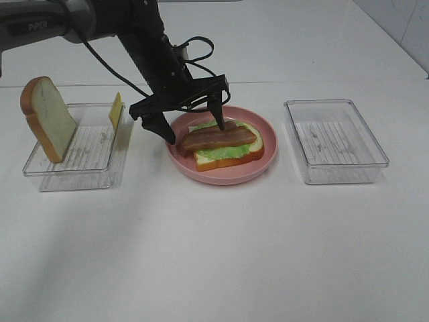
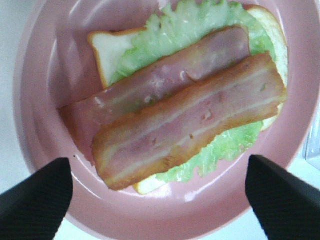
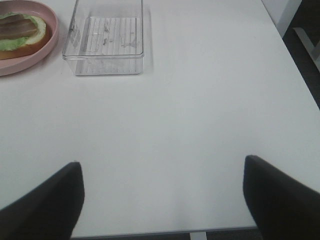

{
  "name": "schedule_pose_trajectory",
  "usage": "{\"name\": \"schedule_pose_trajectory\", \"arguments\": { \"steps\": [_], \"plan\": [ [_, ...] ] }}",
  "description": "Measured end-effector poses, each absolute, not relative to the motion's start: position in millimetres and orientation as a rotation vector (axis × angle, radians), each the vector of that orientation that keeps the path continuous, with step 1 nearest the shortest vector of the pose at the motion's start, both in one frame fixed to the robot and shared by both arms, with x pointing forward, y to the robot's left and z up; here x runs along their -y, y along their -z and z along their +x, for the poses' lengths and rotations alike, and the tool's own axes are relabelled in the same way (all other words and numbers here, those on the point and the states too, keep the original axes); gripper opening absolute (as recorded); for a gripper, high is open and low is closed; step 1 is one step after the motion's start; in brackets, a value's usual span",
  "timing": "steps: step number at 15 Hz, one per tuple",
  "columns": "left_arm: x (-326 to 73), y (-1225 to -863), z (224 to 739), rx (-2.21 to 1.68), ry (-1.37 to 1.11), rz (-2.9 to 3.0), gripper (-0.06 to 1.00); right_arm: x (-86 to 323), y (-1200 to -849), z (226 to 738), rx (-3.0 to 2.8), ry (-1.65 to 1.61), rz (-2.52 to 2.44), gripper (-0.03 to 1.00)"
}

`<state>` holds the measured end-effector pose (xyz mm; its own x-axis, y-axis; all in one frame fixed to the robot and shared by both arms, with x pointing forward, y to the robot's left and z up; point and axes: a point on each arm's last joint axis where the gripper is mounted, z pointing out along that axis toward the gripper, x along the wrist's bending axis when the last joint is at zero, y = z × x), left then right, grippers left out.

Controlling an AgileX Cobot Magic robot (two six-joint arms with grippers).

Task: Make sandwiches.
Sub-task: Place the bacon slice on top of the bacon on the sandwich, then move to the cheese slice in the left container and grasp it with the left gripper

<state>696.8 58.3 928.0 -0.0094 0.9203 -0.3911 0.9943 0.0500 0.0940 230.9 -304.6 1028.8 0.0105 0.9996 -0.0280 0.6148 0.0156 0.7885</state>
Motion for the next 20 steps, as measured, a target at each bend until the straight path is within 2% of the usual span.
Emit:
{"name": "schedule_pose_trajectory", "arguments": {
  "steps": [3, 6, 8, 12, 13, 16, 17, 20],
  "plan": [
    [-58, -956, 700, -1.921, 0.259, 1.973, 0.92, 305, -1029, 231, -1.672, -0.788, 1.666, 0.84],
    [-60, -999, 707, -1.824, 0.099, 1.959, 0.92, 305, -1029, 231, -1.672, -0.788, 1.666, 0.84],
    [-62, -1016, 705, -1.787, 0.064, 1.957, 0.92, 305, -1029, 231, -1.672, -0.788, 1.666, 0.84],
    [-76, -1060, 697, -1.709, -0.12, 1.976, 0.92, 304, -1029, 231, -1.672, -0.789, 1.667, 0.84],
    [-90, -1080, 692, -1.7, -0.231, 1.986, 0.92, 304, -1029, 231, -1.672, -0.789, 1.667, 0.84],
    [-112, -1088, 687, -1.744, -0.243, 1.981, 0.92, 304, -1029, 231, -1.672, -0.789, 1.667, 0.84],
    [-137, -1079, 687, -1.829, -0.24, 1.981, 0.92, 304, -1029, 231, -1.672, -0.789, 1.667, 0.84],
    [-157, -1059, 689, -1.923, -0.221, 2.002, 0.92, 304, -1029, 231, -1.673, -0.791, 1.667, 0.84]
  ]
}}
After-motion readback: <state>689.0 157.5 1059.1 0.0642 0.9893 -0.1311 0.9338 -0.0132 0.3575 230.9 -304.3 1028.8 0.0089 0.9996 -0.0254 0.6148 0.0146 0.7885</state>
